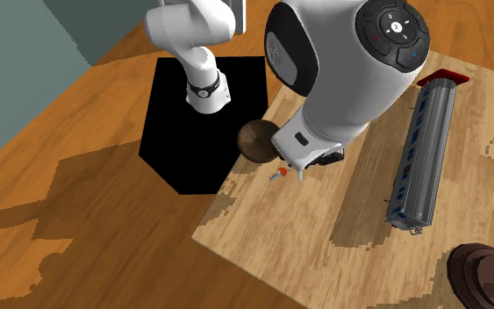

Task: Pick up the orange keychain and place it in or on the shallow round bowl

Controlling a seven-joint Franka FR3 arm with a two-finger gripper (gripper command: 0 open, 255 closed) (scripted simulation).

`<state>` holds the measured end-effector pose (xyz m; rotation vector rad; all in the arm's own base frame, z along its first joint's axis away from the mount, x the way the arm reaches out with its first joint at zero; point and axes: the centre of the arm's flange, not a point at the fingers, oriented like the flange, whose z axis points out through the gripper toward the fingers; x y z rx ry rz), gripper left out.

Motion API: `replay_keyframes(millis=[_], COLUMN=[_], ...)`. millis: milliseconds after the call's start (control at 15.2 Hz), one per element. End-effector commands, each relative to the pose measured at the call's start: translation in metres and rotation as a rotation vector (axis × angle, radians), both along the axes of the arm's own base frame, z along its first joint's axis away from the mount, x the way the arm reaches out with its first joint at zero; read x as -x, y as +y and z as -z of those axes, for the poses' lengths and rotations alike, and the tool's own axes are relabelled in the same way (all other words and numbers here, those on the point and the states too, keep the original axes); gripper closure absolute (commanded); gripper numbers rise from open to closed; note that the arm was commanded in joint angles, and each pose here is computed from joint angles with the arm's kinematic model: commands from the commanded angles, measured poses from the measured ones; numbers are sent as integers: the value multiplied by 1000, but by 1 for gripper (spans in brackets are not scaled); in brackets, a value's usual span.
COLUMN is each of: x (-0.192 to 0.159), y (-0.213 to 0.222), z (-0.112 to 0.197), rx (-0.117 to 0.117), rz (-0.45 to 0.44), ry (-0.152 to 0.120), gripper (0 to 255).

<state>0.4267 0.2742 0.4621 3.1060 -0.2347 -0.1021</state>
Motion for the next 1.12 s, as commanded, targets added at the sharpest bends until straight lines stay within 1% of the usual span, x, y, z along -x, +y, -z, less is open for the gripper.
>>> replay_keyframes(millis=[0, 462, 1056], x=[22, 103, 103], y=[-13, -61, -61], z=[-2, -6, 41], rx=[-1, -1, -1], rz=[1, 1, 1], ry=[0, 0, 0], gripper=[255, 255, 255])
